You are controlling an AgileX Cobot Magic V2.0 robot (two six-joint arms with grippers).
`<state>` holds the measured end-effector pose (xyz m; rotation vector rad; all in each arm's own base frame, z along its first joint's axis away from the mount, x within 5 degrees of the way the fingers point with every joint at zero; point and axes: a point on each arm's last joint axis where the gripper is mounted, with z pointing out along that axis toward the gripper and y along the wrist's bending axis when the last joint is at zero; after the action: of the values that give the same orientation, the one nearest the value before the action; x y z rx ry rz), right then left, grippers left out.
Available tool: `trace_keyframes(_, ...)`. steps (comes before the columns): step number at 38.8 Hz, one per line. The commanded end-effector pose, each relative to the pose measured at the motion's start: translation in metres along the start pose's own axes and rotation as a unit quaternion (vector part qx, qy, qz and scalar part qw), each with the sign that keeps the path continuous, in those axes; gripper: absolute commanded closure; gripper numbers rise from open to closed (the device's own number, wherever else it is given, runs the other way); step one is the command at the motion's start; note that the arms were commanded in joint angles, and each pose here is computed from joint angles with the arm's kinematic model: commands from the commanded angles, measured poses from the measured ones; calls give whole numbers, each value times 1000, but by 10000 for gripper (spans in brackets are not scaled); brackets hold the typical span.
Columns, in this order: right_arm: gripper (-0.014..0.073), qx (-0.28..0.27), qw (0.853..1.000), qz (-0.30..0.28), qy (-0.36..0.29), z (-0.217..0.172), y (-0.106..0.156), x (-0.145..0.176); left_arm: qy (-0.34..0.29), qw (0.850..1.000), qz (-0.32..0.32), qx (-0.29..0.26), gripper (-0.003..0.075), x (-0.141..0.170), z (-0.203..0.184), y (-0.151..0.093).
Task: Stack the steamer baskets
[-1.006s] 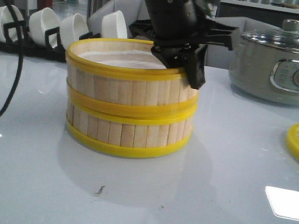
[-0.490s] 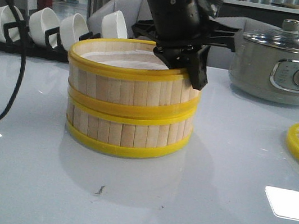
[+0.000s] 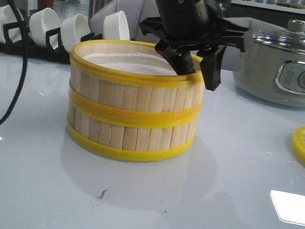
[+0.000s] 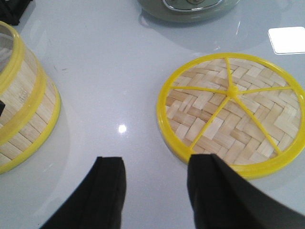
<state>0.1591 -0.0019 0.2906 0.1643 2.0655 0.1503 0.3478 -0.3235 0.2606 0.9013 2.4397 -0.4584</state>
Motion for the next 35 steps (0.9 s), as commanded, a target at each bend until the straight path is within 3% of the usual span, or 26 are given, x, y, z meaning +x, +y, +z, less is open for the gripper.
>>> trace_keyframes(1,173,2,998,-3,-57,-5,1,-18,-87,996,15,-8,357,-26,-45,-6)
trace_keyframes(9,173,2,998,-3,-57,-5,1,-18,-127,991,27,-31,357,-47,-73,2)
trace_keyframes(16,173,2,998,-3,-57,-5,1,-18,-159,986,2,-49,373,-62,-106,26)
trace_keyframes(18,173,2,998,-3,-57,-5,1,-18,-162,985,-7,-57,416,-64,-115,36)
trace_keyframes(23,173,2,998,-3,-56,-5,1,-18,-162,983,-28,-76,650,-62,-135,61)
trace_keyframes(26,173,2,999,-3,-51,-3,1,-17,-167,981,-41,-90,616,-60,-150,76)
trace_keyframes(35,173,5,999,-2,-37,5,0,-16,-196,967,-84,-138,633,-45,-217,117)
